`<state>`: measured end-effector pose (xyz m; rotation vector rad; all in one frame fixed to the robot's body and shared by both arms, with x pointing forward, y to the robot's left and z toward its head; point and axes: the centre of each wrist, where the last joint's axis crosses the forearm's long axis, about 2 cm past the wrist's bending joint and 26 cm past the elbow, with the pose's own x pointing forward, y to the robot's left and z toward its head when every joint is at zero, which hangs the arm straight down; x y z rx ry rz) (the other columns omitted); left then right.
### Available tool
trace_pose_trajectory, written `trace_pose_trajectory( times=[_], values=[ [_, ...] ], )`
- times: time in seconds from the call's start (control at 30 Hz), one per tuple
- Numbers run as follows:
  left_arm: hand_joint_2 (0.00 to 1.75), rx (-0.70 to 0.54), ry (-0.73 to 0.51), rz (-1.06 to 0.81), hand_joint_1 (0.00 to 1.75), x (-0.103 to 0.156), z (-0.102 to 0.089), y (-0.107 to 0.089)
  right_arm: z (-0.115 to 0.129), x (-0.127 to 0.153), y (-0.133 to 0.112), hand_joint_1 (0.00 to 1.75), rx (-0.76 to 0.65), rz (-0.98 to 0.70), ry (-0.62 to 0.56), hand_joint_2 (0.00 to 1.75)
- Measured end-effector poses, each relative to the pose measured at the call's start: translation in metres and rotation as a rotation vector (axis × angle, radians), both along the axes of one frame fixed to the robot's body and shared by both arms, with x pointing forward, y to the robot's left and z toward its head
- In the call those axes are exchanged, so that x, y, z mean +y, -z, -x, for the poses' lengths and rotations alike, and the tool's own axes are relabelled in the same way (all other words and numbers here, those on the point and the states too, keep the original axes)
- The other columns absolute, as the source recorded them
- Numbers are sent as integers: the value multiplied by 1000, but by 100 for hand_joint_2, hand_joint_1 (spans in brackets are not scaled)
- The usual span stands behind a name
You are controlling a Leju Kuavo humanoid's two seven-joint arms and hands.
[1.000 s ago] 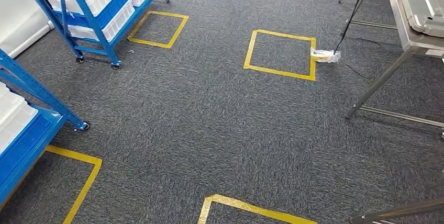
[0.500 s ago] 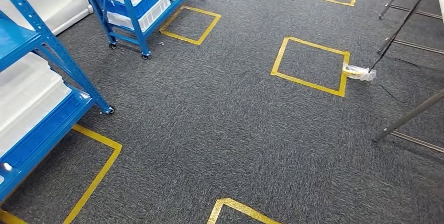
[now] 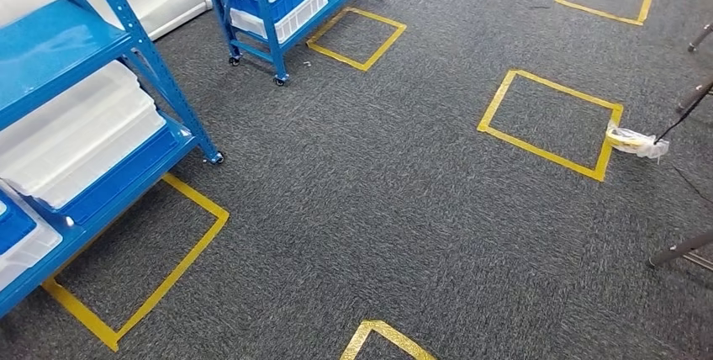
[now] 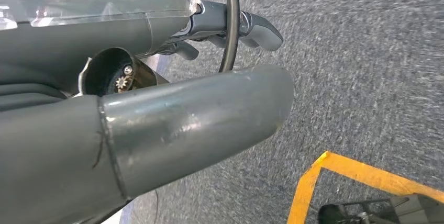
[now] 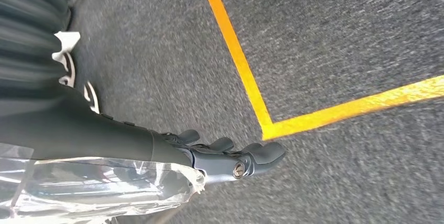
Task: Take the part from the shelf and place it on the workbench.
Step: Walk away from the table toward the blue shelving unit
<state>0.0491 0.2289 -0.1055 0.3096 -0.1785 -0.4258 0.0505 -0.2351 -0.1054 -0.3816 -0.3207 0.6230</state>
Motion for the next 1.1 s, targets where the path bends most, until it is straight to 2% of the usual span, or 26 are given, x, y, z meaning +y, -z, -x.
trace_pose_trajectory(
  times=[0.63, 1.1],
  values=[
    [0, -2, -22, -24, 0, 4, -3, 0, 0, -6, 1, 0, -11, 9, -20, 175],
    [0, -32, -140, -35, 0, 7, -1, 0, -1, -7, 1, 0, -17, 2, -45, 175]
  ],
)
